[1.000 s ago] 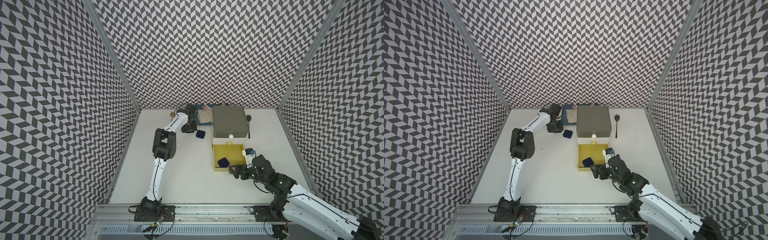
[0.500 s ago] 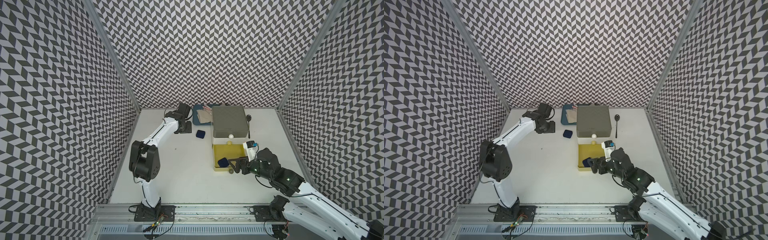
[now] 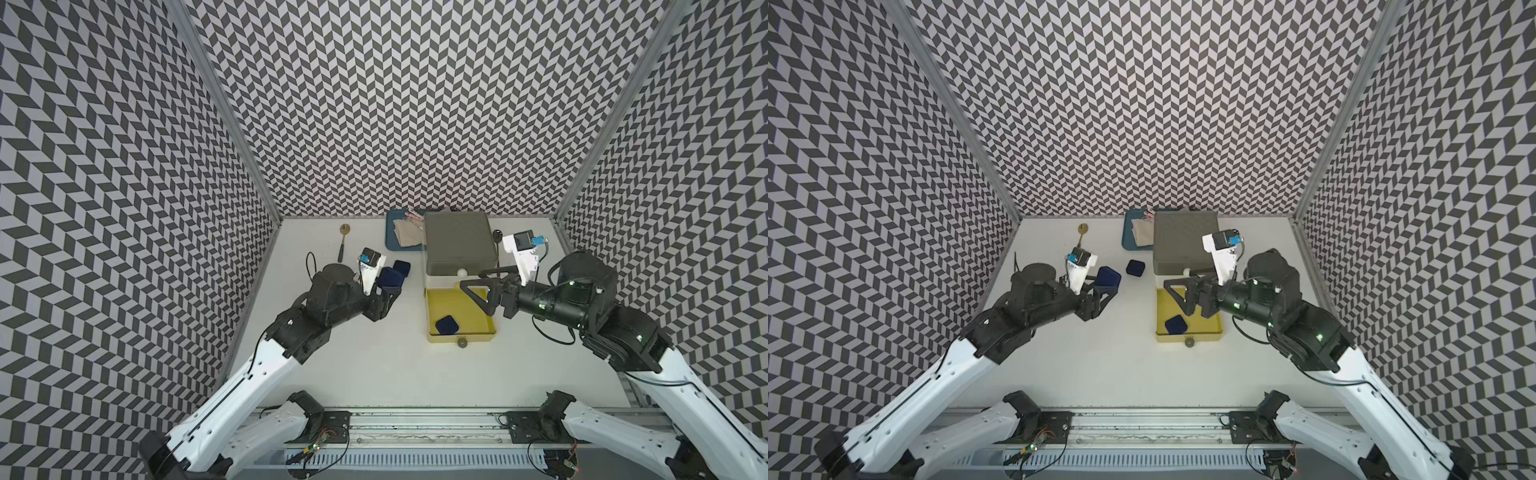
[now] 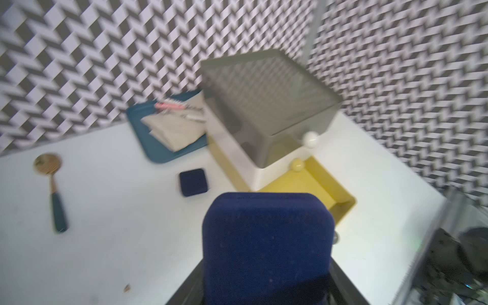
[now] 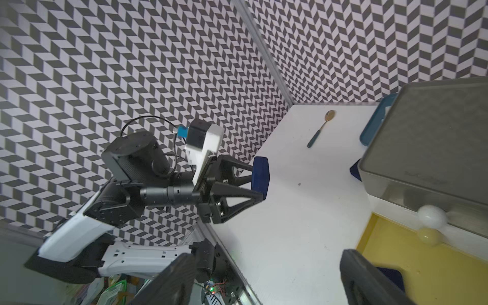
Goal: Place the brooch boxes into the drawer by color
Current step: Pick up the brooch box from the center of the board, then place the brooch box in the drawer.
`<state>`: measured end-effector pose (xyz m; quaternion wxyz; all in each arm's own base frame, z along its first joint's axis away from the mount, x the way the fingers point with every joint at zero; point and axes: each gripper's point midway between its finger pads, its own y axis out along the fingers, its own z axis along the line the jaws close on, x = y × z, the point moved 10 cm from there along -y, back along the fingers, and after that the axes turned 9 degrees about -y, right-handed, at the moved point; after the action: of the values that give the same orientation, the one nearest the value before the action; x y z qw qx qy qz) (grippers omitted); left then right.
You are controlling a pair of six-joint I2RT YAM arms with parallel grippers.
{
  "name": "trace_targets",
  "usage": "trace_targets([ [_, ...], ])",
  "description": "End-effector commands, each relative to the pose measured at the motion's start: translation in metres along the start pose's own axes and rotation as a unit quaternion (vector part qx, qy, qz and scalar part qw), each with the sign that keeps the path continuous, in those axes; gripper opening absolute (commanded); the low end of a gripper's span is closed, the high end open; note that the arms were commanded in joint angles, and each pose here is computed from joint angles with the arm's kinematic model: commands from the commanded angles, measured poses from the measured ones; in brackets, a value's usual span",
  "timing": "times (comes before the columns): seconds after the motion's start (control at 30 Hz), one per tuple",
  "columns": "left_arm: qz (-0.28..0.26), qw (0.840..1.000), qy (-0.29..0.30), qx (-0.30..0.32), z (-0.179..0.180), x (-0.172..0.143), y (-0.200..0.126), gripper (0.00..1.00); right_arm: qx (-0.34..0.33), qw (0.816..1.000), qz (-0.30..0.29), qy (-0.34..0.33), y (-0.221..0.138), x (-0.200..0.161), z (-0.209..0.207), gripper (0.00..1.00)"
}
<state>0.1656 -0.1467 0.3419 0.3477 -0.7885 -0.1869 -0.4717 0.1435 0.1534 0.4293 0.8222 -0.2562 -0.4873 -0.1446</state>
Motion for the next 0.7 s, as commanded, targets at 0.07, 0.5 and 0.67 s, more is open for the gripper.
trace_targets([
  [0.07,-0.035,0.998,0.021,-0.053,-0.024,0.0,-0.018,0.36,0.077,0.994,0.072,0.007,0.018,-0.007,0.007,0.89],
  [0.5,0.015,0.996,0.088,-0.028,-0.051,-0.028,0.007,0.33,0.039,0.992,0.121,0.012,0.079,-0.015,0.001,0.78],
  [0.67,0.032,0.995,0.09,-0.027,-0.055,-0.037,0.013,0.32,0.039,0.991,0.126,0.017,0.089,-0.025,-0.004,0.75],
])
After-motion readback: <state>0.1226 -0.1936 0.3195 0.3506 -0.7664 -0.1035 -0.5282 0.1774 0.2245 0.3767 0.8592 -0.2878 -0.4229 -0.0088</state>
